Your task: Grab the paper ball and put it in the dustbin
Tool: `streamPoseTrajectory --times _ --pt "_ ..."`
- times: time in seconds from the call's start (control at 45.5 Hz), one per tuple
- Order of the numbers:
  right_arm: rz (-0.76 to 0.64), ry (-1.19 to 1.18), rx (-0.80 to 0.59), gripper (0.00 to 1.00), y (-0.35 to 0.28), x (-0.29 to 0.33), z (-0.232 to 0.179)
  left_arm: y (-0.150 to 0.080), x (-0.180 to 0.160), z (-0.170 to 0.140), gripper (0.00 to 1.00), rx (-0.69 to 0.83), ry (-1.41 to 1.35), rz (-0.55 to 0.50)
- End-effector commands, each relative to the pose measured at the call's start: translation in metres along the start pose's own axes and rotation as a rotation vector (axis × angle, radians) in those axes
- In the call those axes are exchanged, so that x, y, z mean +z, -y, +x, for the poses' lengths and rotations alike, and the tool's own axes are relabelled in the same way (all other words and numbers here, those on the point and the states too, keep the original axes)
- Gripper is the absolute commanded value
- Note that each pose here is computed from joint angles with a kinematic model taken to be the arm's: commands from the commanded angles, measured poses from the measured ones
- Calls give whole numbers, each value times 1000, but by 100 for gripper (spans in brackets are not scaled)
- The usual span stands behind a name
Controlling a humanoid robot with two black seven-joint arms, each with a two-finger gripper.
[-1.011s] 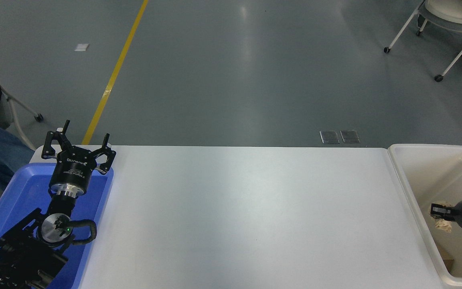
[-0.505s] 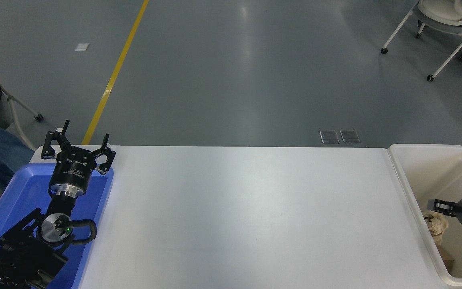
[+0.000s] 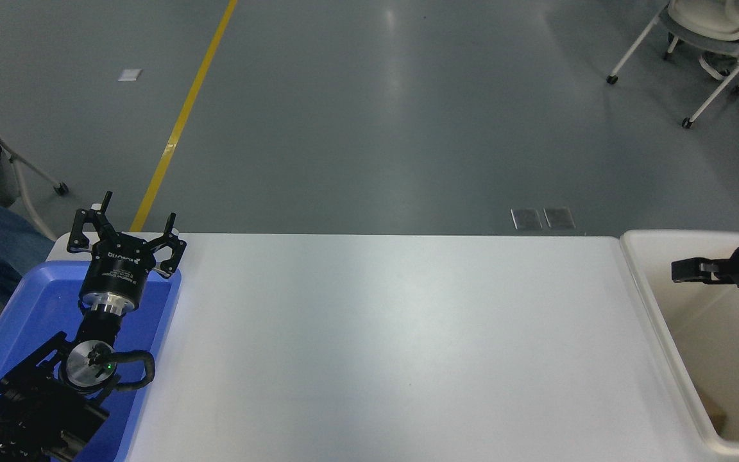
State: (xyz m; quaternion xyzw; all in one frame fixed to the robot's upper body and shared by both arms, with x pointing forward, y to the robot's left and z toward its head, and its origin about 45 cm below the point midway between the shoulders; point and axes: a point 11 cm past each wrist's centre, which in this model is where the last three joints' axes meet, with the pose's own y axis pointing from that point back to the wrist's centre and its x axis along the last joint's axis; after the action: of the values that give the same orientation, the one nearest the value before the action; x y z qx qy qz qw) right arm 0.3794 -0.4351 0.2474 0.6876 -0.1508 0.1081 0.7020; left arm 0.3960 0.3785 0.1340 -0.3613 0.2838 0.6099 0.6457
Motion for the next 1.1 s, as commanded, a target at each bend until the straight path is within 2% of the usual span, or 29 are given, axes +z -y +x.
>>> streamPoseTrajectory --times 0.0,0.242,0.44,0.571,0.769,1.077 --pt "151 -81 -187 100 -74 -94 4 -1 0 0 100 1 -1 1" --pt "164 -236 -227 100 -95 -160 14 -1 0 1 100 2 0 -1" --pt "183 -302 -251 100 -112 -201 5 -1 0 1 100 5 0 -3" --pt "117 -285 -254 100 -120 -208 4 -1 0 2 100 7 -1 -4" --pt "126 -267 -243 100 -137 -228 3 -1 0 2 100 8 0 -4" --pt "77 -250 -236 100 -154 -219 -1 -2 0 2 100 10 0 -5"
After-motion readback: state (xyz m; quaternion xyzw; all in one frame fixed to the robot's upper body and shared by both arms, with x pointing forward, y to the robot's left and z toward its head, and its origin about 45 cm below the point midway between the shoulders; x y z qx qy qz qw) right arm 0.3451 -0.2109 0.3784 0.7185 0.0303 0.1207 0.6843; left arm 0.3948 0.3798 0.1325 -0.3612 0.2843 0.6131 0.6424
